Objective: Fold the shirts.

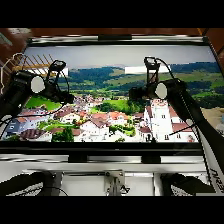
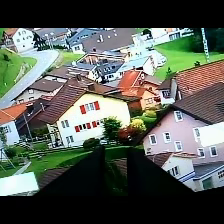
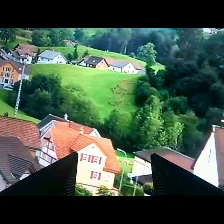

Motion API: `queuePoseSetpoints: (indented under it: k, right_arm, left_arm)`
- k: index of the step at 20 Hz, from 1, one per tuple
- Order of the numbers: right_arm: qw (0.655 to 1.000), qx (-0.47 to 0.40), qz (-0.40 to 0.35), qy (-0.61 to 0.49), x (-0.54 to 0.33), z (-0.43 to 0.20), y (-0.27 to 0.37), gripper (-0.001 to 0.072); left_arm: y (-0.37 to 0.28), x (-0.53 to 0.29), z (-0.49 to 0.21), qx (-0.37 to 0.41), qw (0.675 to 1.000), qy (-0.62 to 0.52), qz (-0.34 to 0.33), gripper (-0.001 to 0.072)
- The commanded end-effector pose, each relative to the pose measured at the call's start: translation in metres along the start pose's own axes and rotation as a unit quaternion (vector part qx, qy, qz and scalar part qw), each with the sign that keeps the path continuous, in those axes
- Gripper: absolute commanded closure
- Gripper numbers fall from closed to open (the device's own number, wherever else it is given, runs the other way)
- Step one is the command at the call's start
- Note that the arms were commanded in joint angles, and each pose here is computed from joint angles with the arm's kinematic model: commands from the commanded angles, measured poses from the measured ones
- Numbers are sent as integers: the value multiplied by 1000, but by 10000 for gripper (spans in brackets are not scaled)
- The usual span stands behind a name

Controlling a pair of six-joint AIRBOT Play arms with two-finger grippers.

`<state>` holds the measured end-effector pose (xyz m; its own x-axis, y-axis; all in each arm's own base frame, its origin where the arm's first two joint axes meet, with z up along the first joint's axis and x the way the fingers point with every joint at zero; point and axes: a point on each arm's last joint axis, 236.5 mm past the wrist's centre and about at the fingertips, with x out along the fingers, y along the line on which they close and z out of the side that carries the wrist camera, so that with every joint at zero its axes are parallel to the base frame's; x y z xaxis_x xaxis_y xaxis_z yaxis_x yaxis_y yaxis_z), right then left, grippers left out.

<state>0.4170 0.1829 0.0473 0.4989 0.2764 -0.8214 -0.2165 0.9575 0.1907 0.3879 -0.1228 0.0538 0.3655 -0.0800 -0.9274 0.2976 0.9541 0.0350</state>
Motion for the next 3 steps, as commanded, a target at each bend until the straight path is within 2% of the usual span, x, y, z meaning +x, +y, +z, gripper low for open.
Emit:
queuePoseSetpoints:
  k: [1, 3]
  right_arm:
    - [1000, -1, 0, -1, 0, 0, 0, 131]
    - [1000, -1, 0, -1, 0, 0, 0, 131]
  left_arm:
    - [0, 0, 0, 0, 1000, 0, 1, 489]
    - [0, 0, 0, 0, 1000, 0, 1, 489]
